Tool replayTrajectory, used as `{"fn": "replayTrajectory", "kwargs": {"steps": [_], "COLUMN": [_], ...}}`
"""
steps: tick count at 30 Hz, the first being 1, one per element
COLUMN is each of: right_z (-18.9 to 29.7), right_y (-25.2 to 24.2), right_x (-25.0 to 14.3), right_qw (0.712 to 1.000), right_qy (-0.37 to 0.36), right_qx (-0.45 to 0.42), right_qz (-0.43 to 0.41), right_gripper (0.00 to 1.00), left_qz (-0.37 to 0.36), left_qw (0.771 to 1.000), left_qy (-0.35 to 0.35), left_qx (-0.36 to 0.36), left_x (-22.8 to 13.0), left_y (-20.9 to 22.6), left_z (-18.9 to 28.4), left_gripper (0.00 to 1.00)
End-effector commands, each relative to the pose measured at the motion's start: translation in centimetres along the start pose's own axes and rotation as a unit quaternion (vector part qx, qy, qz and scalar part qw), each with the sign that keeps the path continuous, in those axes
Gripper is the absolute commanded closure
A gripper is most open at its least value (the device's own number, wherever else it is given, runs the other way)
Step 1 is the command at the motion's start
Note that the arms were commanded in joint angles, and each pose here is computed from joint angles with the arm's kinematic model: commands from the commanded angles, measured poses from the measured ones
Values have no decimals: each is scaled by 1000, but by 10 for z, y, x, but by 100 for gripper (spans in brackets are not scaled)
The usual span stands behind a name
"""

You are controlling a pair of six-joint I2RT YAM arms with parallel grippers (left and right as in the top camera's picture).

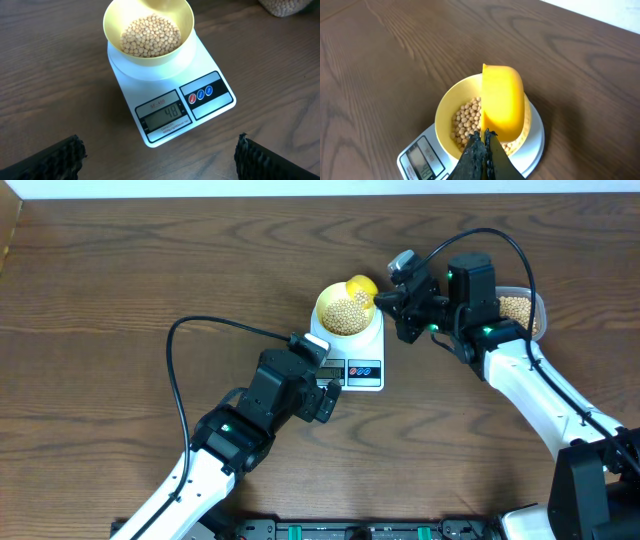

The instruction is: Scoop item into bowl and weigh 50g on scale

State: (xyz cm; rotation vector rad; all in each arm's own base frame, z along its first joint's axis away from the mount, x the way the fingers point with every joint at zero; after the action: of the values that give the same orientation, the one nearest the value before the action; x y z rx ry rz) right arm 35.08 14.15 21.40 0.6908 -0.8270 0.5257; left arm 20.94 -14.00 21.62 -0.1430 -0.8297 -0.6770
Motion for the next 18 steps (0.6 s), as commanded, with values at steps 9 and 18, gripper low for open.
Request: {"fn": "replayTrajectory", "kwargs": {"steps": [9,18], "right_z": [0,-2], "right_y": [-2,-1], "right_x": [1,-1], "right_qw": [1000,1000], "right_qy": [-4,1], "right_qx": [-2,-6], "right_qz": [17,11], "right_gripper": [99,99], "left_qz": [9,9], "left_qw": [1000,1000], "left_qy": [-1,-1], "left_qx": [8,8], "left_x": [1,1], "left_y": [2,2], "left_z": [0,0], "left_gripper": [2,2]}}
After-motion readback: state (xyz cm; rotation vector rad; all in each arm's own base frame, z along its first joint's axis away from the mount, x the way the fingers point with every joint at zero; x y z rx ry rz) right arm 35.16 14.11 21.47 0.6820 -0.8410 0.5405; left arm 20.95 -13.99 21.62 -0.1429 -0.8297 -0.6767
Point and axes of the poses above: each gripper's point midway between its finger pads, its own z axis back along the fingers, its own y axis along the line the jaws close on, x = y × z, the point moved 10 cm from there along z, back along the fingers, and after that the axes turned 12 degrees about -z, right-handed, at the moved point
